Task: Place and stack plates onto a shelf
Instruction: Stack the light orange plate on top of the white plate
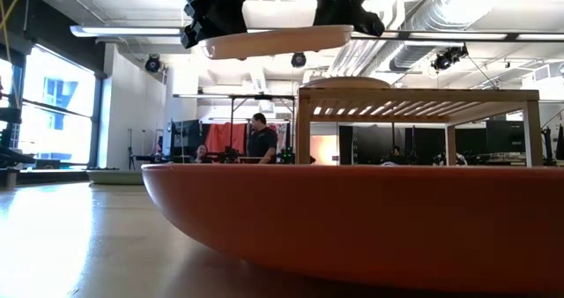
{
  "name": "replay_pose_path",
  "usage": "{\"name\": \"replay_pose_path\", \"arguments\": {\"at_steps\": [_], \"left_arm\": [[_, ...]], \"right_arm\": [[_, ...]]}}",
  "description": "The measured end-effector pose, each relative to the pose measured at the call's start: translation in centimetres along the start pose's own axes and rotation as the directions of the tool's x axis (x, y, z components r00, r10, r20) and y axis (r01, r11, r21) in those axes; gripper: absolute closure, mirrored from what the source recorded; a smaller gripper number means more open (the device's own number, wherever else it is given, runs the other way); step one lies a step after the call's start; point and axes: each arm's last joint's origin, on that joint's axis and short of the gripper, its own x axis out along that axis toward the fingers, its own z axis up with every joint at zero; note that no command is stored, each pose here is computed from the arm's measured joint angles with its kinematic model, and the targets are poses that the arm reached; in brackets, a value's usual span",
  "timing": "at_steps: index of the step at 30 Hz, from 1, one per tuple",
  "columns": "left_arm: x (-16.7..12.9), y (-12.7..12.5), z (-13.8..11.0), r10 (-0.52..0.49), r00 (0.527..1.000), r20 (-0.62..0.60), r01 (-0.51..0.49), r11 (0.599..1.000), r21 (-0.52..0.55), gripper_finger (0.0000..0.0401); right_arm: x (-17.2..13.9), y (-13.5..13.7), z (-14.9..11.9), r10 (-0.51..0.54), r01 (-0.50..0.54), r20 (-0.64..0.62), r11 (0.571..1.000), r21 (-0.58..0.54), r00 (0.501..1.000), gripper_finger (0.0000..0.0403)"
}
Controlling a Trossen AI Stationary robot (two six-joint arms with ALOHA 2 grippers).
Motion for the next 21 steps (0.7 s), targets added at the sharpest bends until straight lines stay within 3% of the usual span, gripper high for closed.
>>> {"name": "replay_pose_path", "arguments": {"at_steps": [14, 21], "left_arm": [[-1.3, 0.6, 0.6, -0.033, 0.999, 0.041, 0.033, 0.999, -0.017, 0.0315], [-3.6, 1.7, 1.2, -0.042, 0.993, 0.106, 0.044, 0.999, -0.014, 0.0316]], "right_arm": [[0.0, -0.1, -0.2, -0.011, 0.011, -0.017, 1.000, 0.015, 1.000, 0.0402], [-0.1, -0.1, -0.6, -0.023, 0.025, -0.049, 0.999, 0.024, 0.999, 0.0402]]}}
